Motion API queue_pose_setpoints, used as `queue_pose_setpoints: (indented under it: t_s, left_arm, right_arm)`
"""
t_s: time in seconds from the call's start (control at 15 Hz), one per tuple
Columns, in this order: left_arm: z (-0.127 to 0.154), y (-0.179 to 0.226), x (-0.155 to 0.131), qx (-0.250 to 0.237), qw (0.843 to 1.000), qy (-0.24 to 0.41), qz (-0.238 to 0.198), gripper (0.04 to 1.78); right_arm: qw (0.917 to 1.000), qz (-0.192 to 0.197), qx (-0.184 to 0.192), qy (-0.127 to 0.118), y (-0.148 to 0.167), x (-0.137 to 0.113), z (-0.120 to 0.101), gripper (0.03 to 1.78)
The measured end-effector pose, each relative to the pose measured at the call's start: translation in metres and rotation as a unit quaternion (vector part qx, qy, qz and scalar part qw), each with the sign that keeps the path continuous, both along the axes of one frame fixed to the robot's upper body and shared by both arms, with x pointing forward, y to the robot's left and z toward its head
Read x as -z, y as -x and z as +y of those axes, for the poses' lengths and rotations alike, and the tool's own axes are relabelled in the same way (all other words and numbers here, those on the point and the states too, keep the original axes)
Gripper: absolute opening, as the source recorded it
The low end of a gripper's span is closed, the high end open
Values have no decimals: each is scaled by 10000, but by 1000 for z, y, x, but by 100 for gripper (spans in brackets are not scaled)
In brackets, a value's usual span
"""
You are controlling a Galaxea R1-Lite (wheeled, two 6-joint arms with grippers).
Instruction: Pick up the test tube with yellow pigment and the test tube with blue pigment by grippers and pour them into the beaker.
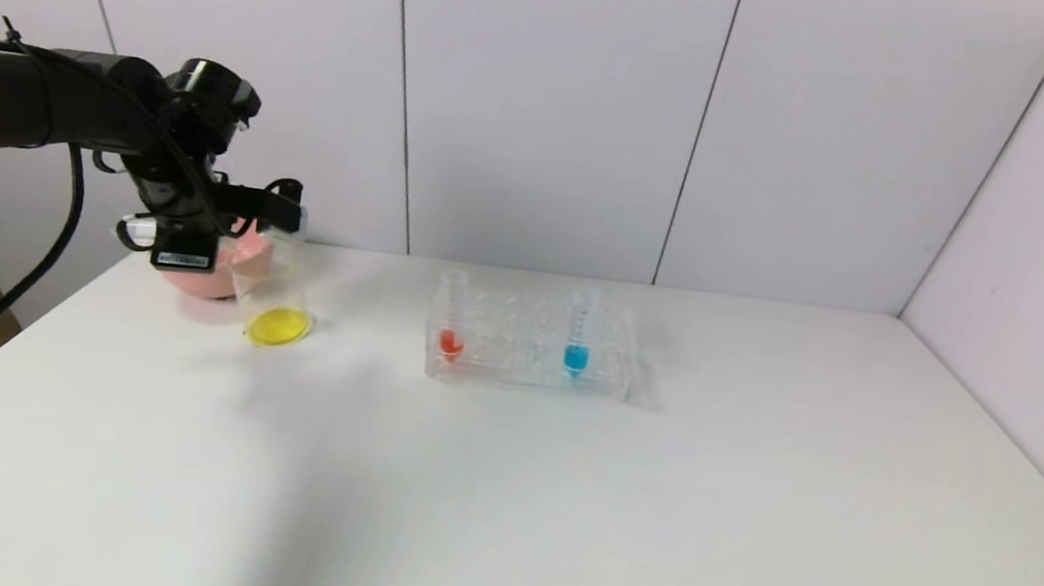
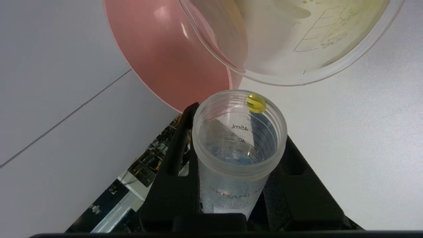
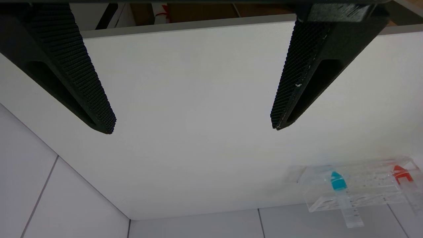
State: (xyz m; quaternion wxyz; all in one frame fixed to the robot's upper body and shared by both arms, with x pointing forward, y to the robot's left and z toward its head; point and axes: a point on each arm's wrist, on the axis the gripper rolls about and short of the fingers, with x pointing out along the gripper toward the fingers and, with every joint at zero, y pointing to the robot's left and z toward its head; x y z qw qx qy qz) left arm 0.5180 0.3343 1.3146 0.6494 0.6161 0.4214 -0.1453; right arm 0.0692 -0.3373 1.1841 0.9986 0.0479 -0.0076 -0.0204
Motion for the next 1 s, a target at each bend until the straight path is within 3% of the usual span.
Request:
queue_pose_setpoints:
  t_s: [0.2,0.4,0.67,1.0]
  left_arm:
    - [2,4,-7,83,9991,381,-137,54]
    - [11,7,-12,134,9866,1573,-406,54]
    - [31,14,-36,-126,9342,3392,-1101,54]
    - [52,13,-55,-684,8576,4679,-2024,54]
  right_arm:
    - [10000,0,-1,0,0,0,0,171]
    - [10000,0,1,0,0,0,0,171]
    - [10000,0,-2,2,0,0,0,171]
    - [10000,0,0,0,0,0,0,171]
